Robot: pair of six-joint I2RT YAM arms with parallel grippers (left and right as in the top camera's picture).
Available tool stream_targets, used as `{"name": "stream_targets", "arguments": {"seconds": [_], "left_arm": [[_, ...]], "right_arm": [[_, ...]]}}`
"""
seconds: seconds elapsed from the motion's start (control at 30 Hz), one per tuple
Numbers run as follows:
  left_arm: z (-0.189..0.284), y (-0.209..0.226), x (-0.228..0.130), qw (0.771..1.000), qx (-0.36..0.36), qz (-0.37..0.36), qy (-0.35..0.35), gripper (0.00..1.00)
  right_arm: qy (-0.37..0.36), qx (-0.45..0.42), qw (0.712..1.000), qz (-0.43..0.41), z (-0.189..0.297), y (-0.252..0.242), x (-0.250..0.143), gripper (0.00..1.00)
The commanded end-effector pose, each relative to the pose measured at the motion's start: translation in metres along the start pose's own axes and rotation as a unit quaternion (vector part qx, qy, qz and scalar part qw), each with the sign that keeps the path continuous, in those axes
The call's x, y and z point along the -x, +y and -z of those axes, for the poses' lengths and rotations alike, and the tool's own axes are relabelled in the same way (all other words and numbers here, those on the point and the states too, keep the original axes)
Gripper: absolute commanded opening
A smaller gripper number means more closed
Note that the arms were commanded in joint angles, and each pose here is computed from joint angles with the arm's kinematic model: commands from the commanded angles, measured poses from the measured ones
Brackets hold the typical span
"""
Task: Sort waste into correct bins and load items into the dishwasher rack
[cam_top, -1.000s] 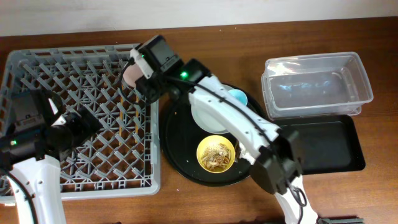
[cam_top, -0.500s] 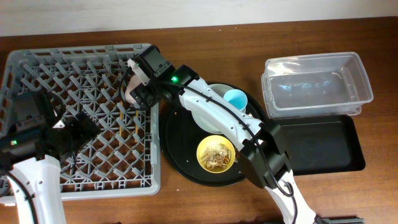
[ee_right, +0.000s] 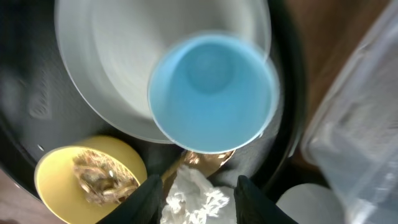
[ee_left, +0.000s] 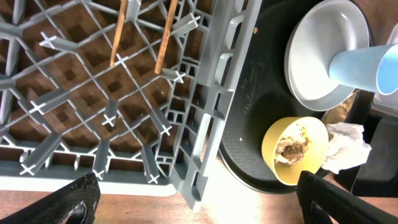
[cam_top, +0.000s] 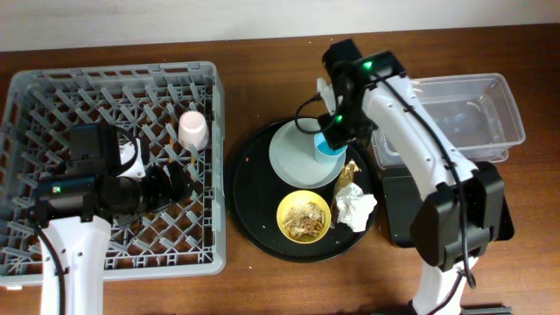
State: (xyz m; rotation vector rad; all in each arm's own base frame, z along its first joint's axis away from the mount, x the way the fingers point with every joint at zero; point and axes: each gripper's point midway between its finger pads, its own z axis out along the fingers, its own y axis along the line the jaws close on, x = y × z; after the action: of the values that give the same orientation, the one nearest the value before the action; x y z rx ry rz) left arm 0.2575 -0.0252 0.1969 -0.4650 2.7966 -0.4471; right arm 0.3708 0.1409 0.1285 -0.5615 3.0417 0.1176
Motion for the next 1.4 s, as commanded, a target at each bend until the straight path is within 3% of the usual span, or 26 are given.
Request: {"name": "stream_targets", "arguments": {"seconds": [0.0,0.13,0.17,0.2,0.23,0.27,0.37,0.4,0.43,0.47,0.5,0.57,0.63,0.73,0.87,0.93,1.07,1.1,1.13,1.2,1.3,1.33,1.37], "left_arm": [[0.002,-0.003,0.000,1.000,-0.005,-0.011,-0.005,0.99],[0.002,-0.003,0.000,1.000,-0.005,-0.011,-0.005,0.99],[0.002,-0.003,0.000,1.000,-0.005,-0.012,-0.005,0.99],[0.002,-0.003,0.002,1.000,-0.006,-0.012,-0.008,0.99],[0.002,-0.004,0.003,1.000,-0.007,-0.013,-0.010,0.99],[0.002,-0.004,0.003,1.000,-0.007,-0.013,-0.010,0.99],[0.002,-0.007,0.009,0.999,-0.013,-0.017,-0.023,0.99],[0.003,-0.014,0.007,0.999,-0.036,-0.018,-0.017,0.98],[0.007,-0.041,0.003,0.992,-0.114,-0.059,-0.008,0.99],[0.021,-0.081,-0.003,0.961,-0.234,-0.146,-0.010,0.99],[0.047,-0.117,-0.011,0.908,-0.356,-0.221,-0.026,0.99],[0.084,-0.148,-0.016,0.826,-0.477,-0.293,-0.064,0.99],[0.101,-0.159,-0.011,0.783,-0.514,-0.337,-0.101,0.99],[0.110,-0.165,-0.006,0.754,-0.528,-0.368,-0.129,0.99],[0.111,-0.165,-0.005,0.750,-0.526,-0.376,-0.136,0.99],[0.111,-0.165,-0.005,0.750,-0.527,-0.375,-0.135,0.99],[0.124,-0.169,-0.012,0.724,-0.561,-0.379,-0.130,0.99],[0.124,-0.169,-0.012,0.724,-0.561,-0.380,-0.131,0.95],[0.124,-0.169,-0.011,0.723,-0.561,-0.381,-0.132,0.82],[0.127,-0.170,-0.012,0.716,-0.567,-0.384,-0.132,0.66],[0.128,-0.170,-0.013,0.714,-0.570,-0.385,-0.132,0.54],[0.128,-0.170,-0.013,0.714,-0.570,-0.385,-0.132,0.50],[0.127,-0.170,-0.012,0.716,-0.566,-0.386,-0.135,0.45]], "right_arm": [[-0.023,0.004,0.998,0.055,-0.029,0.019,0.010,0.38],[-0.038,0.004,0.997,0.071,-0.057,0.025,0.013,0.38],[-0.035,0.004,0.997,0.070,-0.061,0.025,0.010,0.31],[-0.036,0.004,0.997,0.070,-0.063,0.025,0.011,0.15],[-0.039,0.004,0.997,0.071,-0.061,0.025,0.013,0.11],[-0.044,0.004,0.997,0.070,-0.047,0.026,0.017,0.07],[-0.105,0.036,0.991,0.076,0.057,0.044,0.042,0.04],[-0.119,0.054,0.988,0.079,0.088,0.051,0.040,0.04],[-0.131,0.086,0.984,0.079,0.122,0.060,0.031,0.04],[-0.143,0.137,0.975,0.102,0.146,0.073,0.022,0.04],[-0.160,0.217,0.950,0.155,0.172,0.091,0.009,0.04],[-0.229,0.369,0.878,0.200,0.227,0.118,-0.003,0.04],[-0.244,0.435,0.840,0.213,0.250,0.135,-0.009,0.04],[-0.228,0.501,0.797,0.249,0.267,0.177,-0.028,0.04],[-0.209,0.544,0.764,0.278,0.278,0.208,-0.045,0.04],[-0.217,0.544,0.755,0.296,0.279,0.213,-0.046,0.04],[-0.219,0.543,0.754,0.298,0.279,0.213,-0.046,0.04],[-0.219,0.543,0.754,0.298,0.279,0.213,-0.046,0.04],[-0.219,0.543,0.754,0.298,0.279,0.213,-0.046,0.04],[-0.220,0.543,0.754,0.298,0.279,0.213,-0.046,0.04],[-0.221,0.543,0.753,0.299,0.279,0.213,-0.045,0.06],[-0.221,0.543,0.753,0.299,0.279,0.213,-0.045,0.09],[-0.220,0.541,0.755,0.298,0.279,0.213,-0.045,0.18]]}}
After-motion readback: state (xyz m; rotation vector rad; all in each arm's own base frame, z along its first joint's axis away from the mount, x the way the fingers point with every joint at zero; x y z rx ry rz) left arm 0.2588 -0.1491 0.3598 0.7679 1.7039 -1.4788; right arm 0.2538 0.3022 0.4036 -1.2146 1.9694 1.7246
